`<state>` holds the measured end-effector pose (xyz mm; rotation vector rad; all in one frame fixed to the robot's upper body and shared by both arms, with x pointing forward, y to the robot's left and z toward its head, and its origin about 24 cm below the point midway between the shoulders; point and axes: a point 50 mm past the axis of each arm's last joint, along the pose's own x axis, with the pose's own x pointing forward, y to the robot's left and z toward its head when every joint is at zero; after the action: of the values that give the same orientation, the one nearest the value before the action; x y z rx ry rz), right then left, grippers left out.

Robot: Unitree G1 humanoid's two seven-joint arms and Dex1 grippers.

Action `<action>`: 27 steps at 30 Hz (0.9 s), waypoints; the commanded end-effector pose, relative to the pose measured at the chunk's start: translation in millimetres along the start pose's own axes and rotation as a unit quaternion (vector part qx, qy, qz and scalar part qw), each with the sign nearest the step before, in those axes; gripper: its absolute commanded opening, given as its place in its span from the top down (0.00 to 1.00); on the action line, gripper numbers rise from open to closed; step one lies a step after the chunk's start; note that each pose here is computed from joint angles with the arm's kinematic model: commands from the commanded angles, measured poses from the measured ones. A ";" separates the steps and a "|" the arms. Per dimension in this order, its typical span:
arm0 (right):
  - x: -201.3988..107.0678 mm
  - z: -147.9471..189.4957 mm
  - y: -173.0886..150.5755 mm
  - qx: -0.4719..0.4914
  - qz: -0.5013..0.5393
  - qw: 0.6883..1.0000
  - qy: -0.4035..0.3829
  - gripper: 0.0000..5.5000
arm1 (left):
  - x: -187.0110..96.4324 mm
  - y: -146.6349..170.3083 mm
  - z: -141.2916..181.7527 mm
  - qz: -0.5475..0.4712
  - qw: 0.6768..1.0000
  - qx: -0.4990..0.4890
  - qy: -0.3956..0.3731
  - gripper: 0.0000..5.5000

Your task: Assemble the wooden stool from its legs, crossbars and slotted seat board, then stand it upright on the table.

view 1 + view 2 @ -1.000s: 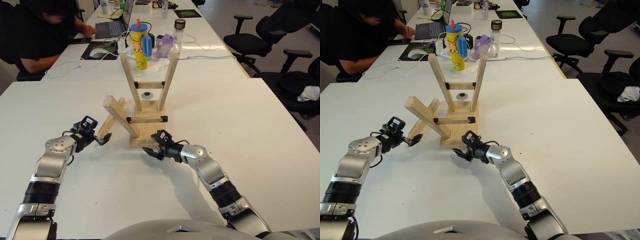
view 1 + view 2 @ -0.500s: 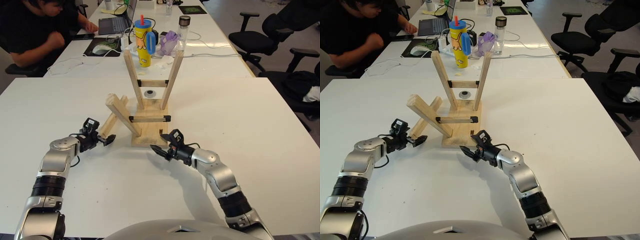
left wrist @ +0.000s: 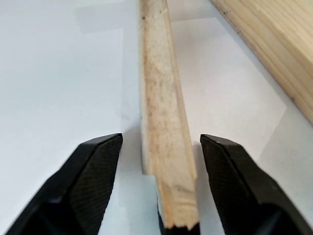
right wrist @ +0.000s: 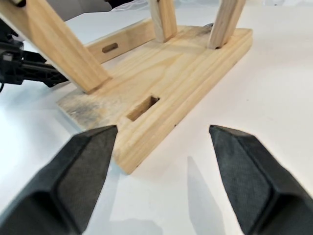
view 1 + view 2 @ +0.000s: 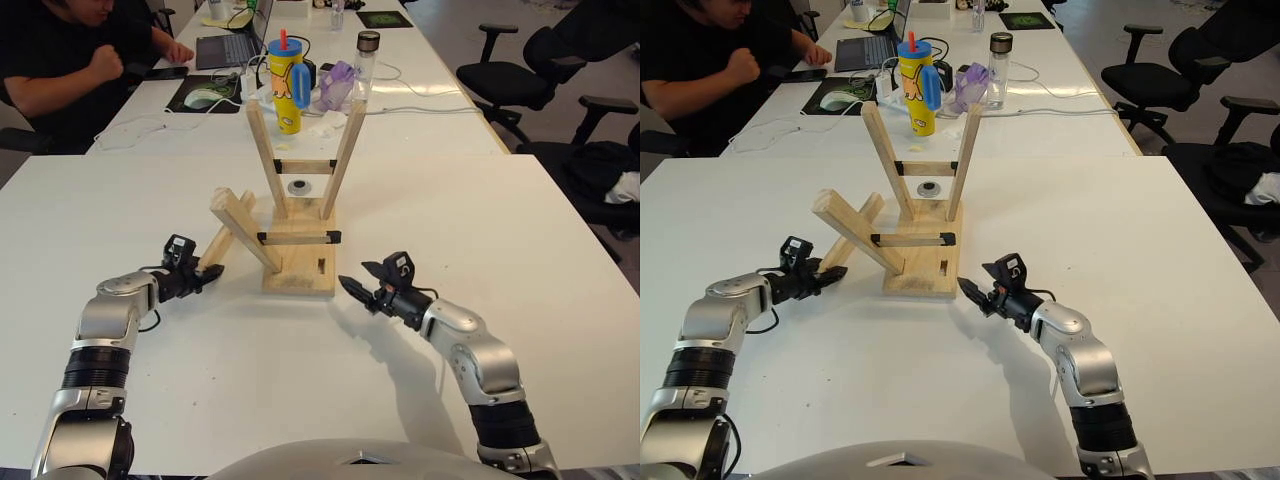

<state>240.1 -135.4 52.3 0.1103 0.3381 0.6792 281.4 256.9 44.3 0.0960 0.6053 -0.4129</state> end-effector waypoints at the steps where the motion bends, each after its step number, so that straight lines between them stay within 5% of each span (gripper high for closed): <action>1: -4.0 1.7 -12.5 0.002 -0.031 1.000 0.003 0.37 | 2.2 0.7 9.2 0.002 1.000 0.015 -0.013 0.61; 8: -4.0 7.4 -31.2 -0.035 -0.087 0.996 0.000 0.37 | 0.2 8.5 22.9 0.021 0.998 -0.005 -0.055 0.81; 15: -0.8 18.1 -42.3 -0.035 -0.112 0.993 -0.024 0.37 | -1.1 8.6 39.9 0.004 0.993 -0.037 -0.111 0.81; 22: -2.4 29.2 -51.3 -0.021 -0.113 0.992 -0.053 0.37 | -54.0 26.1 125.2 -0.046 0.914 -0.098 -0.392 0.81; 27: -8.3 38.4 -56.1 -0.003 -0.091 0.993 -0.076 0.37 | -103.8 16.2 162.4 -0.214 0.834 -0.129 -0.492 0.81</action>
<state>277.1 -179.2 70.0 0.0969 0.2250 0.4690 308.7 277.9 207.0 -0.4366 -0.2877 -0.5855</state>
